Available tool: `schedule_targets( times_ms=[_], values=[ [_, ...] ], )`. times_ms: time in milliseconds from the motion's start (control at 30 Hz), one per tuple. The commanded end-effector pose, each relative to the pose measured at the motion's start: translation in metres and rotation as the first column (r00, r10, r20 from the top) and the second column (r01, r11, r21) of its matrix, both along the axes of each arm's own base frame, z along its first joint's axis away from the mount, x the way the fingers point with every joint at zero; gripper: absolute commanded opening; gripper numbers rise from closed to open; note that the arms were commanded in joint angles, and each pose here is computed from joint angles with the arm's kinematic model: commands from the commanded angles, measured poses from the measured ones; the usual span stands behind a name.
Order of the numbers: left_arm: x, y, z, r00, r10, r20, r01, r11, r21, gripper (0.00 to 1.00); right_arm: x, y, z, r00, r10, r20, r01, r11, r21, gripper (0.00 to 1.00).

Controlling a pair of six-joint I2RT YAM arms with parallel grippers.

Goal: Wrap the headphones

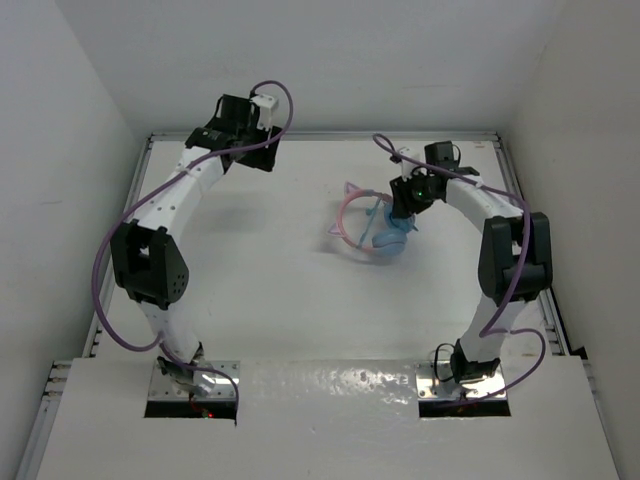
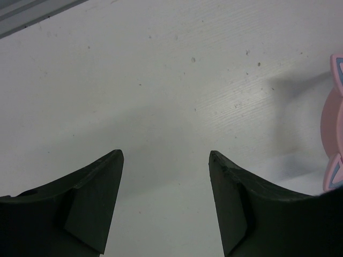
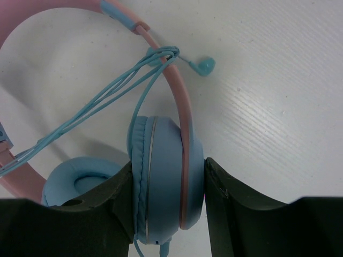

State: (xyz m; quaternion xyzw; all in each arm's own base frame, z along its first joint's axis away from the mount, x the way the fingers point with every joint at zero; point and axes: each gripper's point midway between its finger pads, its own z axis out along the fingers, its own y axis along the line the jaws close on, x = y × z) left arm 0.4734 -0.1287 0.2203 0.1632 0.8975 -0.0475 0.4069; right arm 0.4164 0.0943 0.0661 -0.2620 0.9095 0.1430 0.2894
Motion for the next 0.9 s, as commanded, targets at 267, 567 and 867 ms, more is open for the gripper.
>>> schedule_targets(
  times_ms=[267,567,867],
  values=[
    [0.018,0.012,-0.017,1.000,0.028,-0.013,-0.028,0.999,-0.017,0.62,0.048,-0.019,0.014,0.996,-0.051,0.069,0.047,0.997,0.058,0.00],
    [0.022,0.014,-0.027,0.999,0.036,-0.040,-0.037,0.999,-0.024,0.62,0.073,-0.030,-0.010,0.998,-0.061,0.028,0.059,0.996,0.063,0.00],
    [0.023,0.018,-0.038,0.996,0.046,-0.071,-0.048,0.998,-0.031,0.62,0.101,-0.036,-0.022,0.993,-0.117,0.019,0.116,0.992,0.046,0.00]
  ],
)
